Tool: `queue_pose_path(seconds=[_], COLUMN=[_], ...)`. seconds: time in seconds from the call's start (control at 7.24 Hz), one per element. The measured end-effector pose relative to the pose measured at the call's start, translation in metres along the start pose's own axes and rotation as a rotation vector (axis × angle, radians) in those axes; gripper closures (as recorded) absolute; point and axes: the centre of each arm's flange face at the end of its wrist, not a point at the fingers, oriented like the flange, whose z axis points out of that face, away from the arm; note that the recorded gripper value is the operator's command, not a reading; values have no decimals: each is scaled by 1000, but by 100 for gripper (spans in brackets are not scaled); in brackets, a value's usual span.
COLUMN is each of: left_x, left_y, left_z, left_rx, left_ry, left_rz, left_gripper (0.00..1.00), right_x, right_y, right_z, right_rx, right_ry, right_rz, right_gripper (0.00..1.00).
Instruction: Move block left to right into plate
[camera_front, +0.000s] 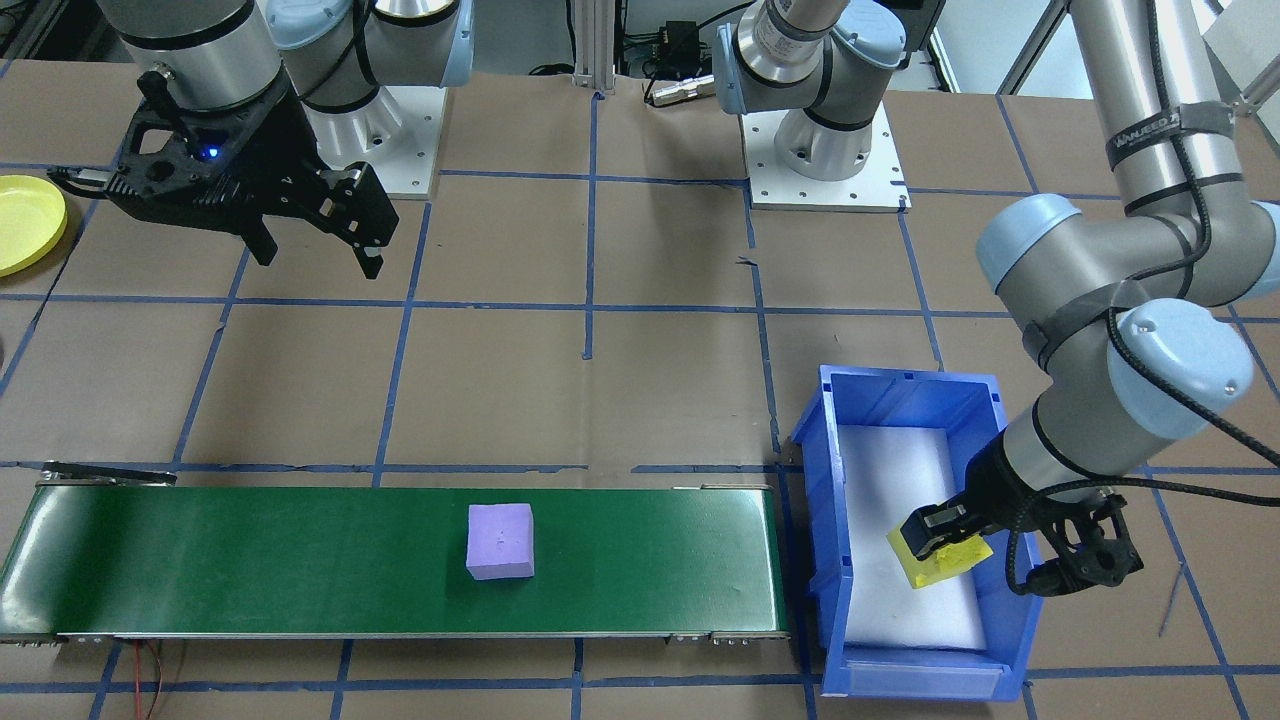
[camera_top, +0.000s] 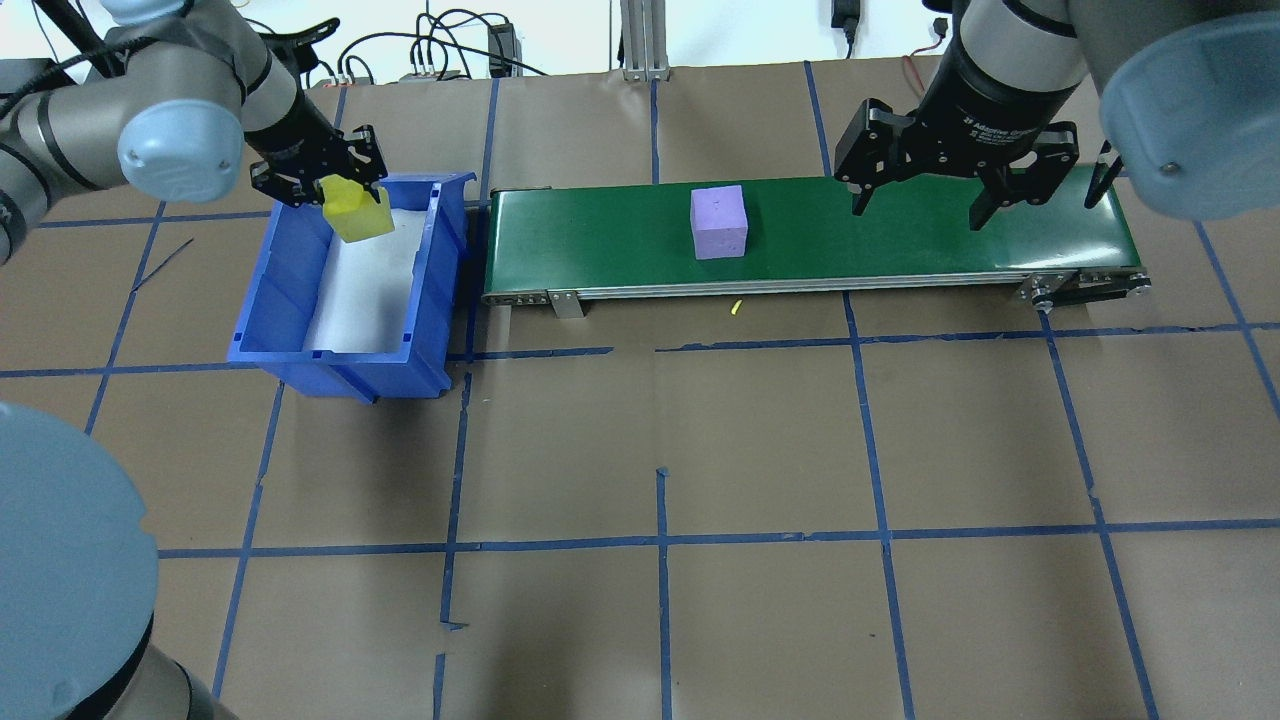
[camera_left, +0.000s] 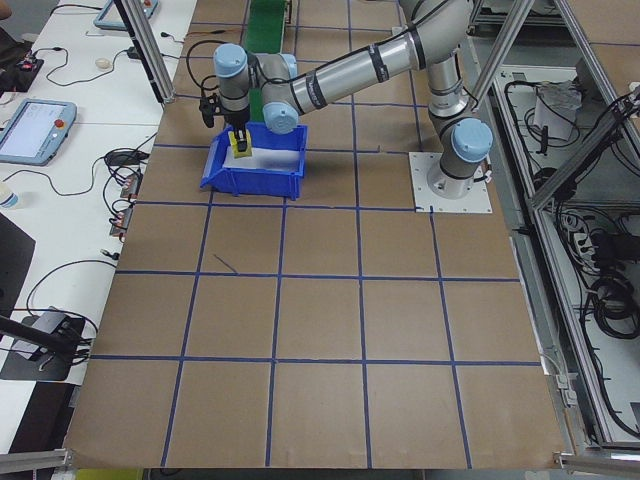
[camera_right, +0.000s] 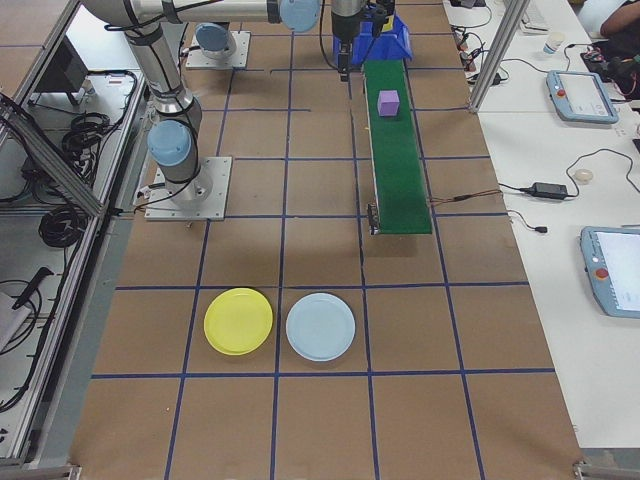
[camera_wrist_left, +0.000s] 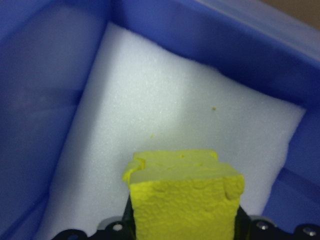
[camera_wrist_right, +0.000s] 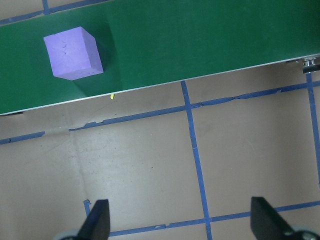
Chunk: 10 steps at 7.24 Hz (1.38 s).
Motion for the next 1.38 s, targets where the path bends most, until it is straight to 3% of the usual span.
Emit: queue_pose_path(seconds=[0.41,0.83,0.97,1.1,1.24,1.38], left_x=[102,180,188,190,190,190], left_y=[29,69,75,77,80,81], left_z=[-38,6,30,52,64,69], left_rx=[-14,-69,-67,-49,-44,-45], left_ry=[-1,-5,-3,2,4,7], left_rz=[70,212,259,313,339,337], left_gripper=[69,69,67,50,12,1], right_x=[0,0,0,0,0,0], right_y=[0,0,0,0,0,0], right_z=[0,0,0,0,0,0], right_rx=[0,0,0,0,-1,-1], right_ry=[0,0,-1,0,0,1], right_rz=[0,0,-1,-1,-1,0], right_gripper=[0,0,0,0,0,0])
